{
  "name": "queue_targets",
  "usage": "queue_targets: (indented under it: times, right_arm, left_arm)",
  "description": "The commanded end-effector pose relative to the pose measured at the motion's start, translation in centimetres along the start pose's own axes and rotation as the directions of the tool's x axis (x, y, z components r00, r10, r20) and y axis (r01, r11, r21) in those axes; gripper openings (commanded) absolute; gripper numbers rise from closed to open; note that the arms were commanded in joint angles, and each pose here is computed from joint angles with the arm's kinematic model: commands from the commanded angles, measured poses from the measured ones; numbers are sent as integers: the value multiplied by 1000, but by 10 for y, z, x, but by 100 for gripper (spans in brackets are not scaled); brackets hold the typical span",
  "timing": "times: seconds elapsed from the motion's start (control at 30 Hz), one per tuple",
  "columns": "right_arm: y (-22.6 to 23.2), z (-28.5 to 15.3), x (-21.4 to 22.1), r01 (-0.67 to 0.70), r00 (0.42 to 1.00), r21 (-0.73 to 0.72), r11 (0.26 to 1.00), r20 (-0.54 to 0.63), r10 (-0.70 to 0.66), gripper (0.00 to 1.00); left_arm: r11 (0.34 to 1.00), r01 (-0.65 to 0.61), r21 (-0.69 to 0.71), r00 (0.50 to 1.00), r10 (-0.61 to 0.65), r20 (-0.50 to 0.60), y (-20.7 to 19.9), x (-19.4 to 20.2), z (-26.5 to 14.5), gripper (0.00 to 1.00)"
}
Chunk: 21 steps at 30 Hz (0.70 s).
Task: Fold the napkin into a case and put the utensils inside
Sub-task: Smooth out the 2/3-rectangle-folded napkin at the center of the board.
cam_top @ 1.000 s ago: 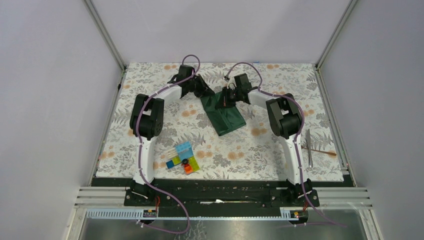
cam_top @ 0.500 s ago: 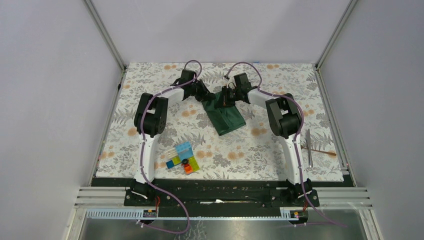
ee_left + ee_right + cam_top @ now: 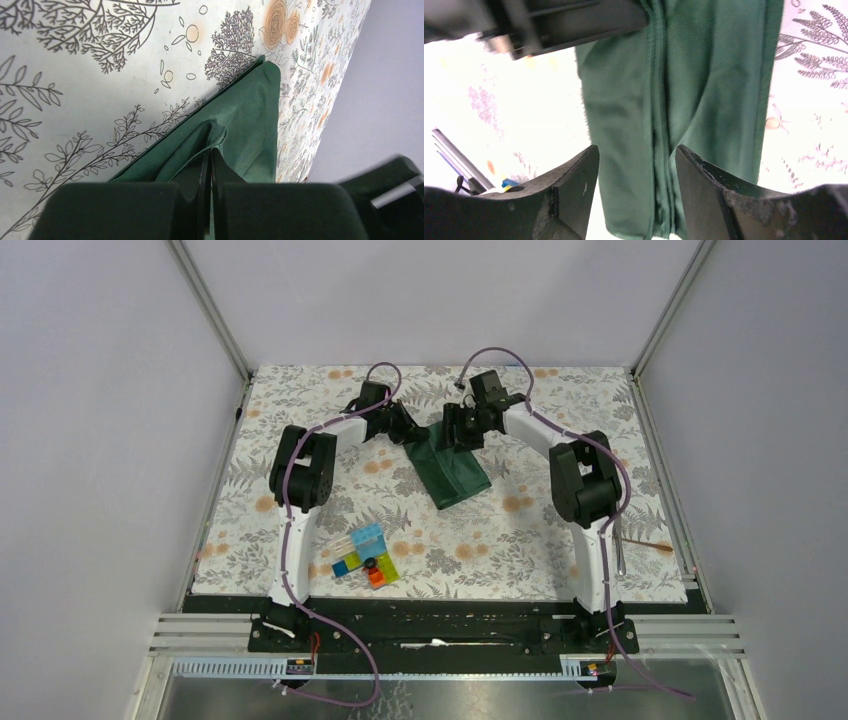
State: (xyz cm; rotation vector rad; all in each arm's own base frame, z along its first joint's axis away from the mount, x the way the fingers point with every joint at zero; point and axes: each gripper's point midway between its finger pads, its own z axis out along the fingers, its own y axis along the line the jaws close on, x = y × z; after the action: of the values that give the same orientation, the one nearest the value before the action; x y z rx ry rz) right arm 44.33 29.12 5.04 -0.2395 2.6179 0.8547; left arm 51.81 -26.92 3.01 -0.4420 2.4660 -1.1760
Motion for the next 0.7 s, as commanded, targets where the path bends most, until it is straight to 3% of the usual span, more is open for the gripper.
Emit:
queue_targets:
  times: [0.0,0.13,0.27,0.37,0.67]
  right_arm:
    - [50,-38,-2,112,993,-47,993,49,-110,66]
    - [94,-12,12,25,999,-352,936,-17,-33,66]
    - [119,7,11,4,999,-538,843,-25,-20,71]
    - [117,18,9,26,999,-564,826,-6,-35,76]
    - [91,39,46,-44,992,-527,849,-121,-24,76]
  left_arm:
    - [1000,-12,20,1000,11,26,0,-9,3,1]
    - [1000,-4,17,1000,3,22,2,-8,4,1]
    - [1000,3,16,1000,-3,19,3,-7,4,0]
    - [1000,2,16,1000,-2,16,4,-6,4,0]
    - [1000,12,16,1000,-12,9,9,-6,7,0]
